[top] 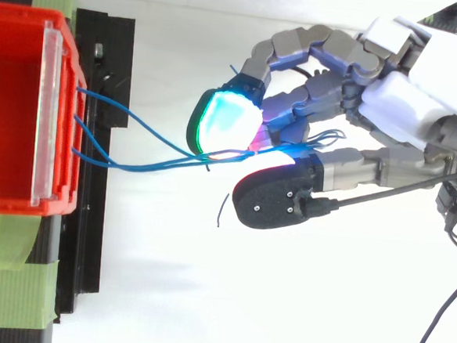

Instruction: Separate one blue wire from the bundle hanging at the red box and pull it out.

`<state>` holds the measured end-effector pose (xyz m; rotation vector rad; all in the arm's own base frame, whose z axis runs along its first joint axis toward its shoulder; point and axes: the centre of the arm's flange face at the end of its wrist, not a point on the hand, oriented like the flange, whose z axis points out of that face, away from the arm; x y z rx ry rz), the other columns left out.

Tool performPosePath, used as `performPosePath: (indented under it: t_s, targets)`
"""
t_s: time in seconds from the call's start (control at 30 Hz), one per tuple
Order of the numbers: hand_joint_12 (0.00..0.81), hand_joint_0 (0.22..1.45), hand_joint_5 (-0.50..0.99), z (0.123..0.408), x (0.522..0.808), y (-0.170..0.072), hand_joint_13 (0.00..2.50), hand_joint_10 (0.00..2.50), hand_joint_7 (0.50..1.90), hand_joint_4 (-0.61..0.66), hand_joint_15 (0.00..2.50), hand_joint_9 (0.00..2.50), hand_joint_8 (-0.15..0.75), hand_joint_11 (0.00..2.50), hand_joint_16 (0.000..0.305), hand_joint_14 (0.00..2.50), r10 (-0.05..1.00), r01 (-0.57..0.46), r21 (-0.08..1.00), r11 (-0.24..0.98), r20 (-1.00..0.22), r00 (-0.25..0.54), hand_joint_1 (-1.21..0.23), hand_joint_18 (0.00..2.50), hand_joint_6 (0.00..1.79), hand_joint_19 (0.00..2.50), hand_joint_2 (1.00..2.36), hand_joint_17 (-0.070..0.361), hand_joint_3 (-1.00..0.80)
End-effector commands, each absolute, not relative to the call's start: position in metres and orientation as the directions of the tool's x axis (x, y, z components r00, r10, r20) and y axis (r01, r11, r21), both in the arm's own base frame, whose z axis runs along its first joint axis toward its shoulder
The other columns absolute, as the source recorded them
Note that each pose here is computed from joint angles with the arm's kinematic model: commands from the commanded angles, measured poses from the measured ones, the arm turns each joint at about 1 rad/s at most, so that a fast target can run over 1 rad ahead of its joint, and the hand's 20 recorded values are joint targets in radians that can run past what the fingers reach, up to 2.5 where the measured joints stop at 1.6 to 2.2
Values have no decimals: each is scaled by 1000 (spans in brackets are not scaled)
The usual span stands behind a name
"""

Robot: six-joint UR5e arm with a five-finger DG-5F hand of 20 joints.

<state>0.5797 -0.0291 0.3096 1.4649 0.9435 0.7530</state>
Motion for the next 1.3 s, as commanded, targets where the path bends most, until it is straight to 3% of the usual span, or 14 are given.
performPosePath:
  t_s: [0.0, 0.3, 1.27]
  targets:
    - [423, 611, -240, 310, 580, -29, 789, 8, 875, 197, 1492, 846, 336, 1480, 55, 976, 883, 132, 991, 5, -67, 465, -909, 757, 943, 654, 1003, 124, -468]
    - [434, 651, -223, 310, 580, -29, 837, 7, 870, 174, 1456, 912, 332, 1441, 53, 1034, 883, 132, 991, 5, -67, 465, -829, 781, 947, 689, 1013, 119, -346]
    - [417, 601, -216, 309, 579, -29, 747, 8, 911, 140, 1354, 897, 323, 1403, 52, 1211, 884, 136, 991, 1, -64, 463, -689, 733, 943, 754, 1017, 118, -170]
